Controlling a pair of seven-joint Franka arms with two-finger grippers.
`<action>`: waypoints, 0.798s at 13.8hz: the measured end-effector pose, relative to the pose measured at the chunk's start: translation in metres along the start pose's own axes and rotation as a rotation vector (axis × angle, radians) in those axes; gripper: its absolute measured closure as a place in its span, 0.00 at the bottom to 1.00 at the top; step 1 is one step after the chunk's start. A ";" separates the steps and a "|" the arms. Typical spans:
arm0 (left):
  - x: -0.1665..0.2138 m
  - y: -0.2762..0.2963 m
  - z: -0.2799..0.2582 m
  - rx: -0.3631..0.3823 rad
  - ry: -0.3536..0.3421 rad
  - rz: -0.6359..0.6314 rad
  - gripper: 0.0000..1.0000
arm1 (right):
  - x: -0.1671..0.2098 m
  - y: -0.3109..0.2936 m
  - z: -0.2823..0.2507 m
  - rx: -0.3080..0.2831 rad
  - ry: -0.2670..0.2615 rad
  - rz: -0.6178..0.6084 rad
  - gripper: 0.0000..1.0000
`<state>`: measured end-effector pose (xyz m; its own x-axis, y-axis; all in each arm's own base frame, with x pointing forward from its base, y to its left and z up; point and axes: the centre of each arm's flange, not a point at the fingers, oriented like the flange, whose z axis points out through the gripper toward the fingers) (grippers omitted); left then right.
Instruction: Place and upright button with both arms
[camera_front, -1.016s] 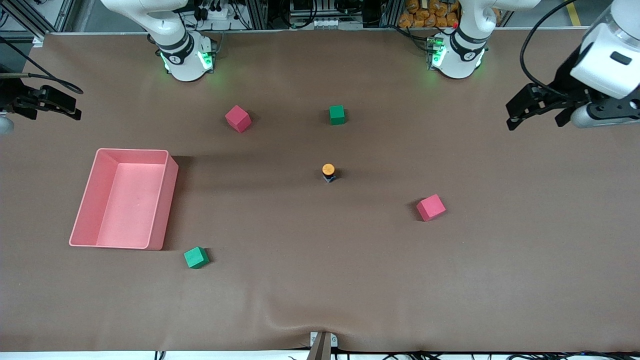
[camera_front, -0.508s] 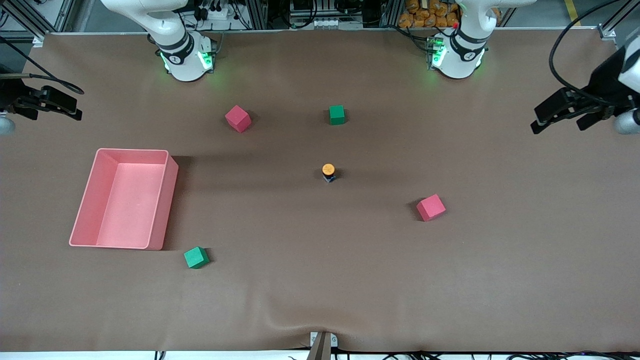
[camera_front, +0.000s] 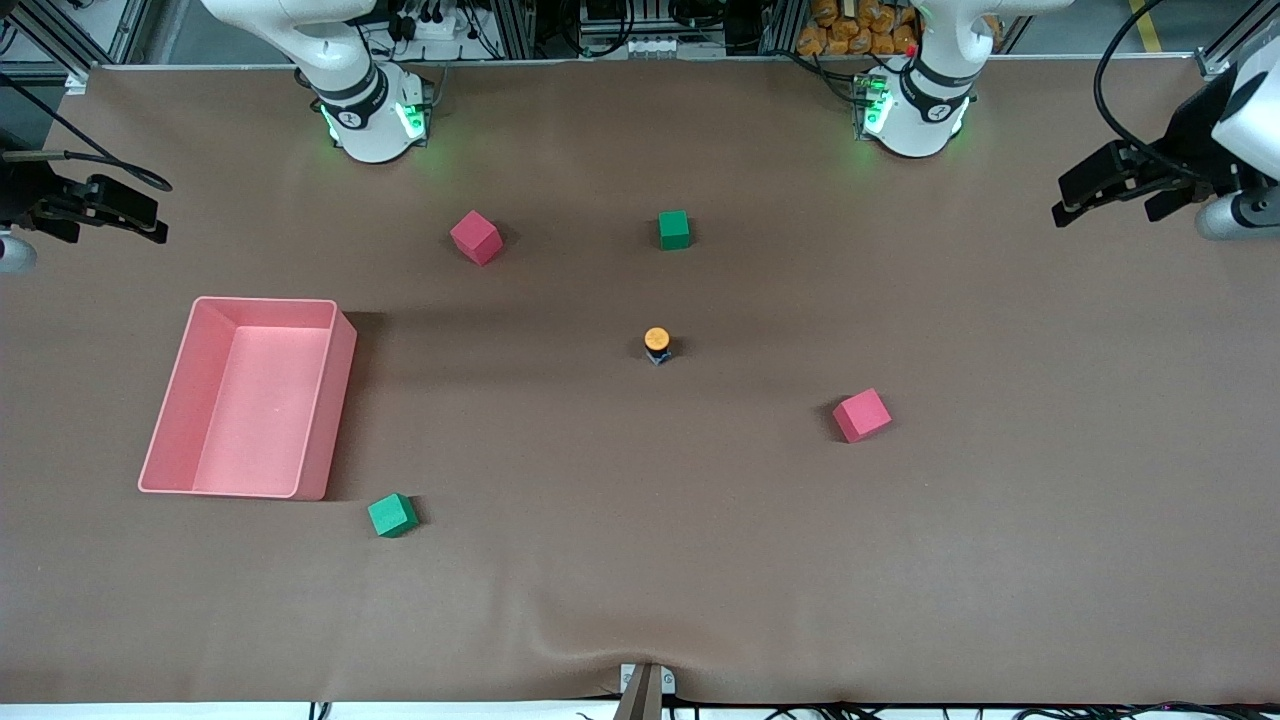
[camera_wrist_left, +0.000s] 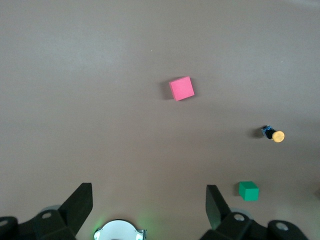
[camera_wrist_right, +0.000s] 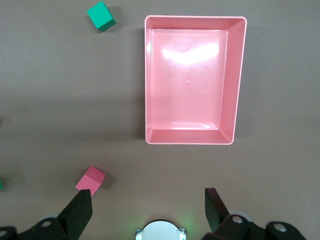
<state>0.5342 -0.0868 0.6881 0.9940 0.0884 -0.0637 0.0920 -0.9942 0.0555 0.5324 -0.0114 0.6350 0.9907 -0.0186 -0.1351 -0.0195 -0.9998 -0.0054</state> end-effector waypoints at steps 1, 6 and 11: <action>-0.001 -0.002 0.000 0.001 -0.003 -0.004 0.00 | 0.000 0.000 0.000 0.000 0.000 0.000 0.00; -0.014 -0.010 0.015 0.015 -0.044 -0.012 0.00 | 0.000 0.000 0.000 0.000 0.001 0.000 0.00; 0.005 -0.041 0.030 0.056 -0.012 0.058 0.00 | 0.001 0.004 -0.001 0.001 0.007 0.010 0.00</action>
<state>0.5338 -0.0475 0.6553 0.9968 0.0300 -0.0738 0.0304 -0.9995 0.0032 0.5329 -0.0158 0.6357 0.9913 -0.0291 -0.1281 -0.0300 -0.9995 -0.0051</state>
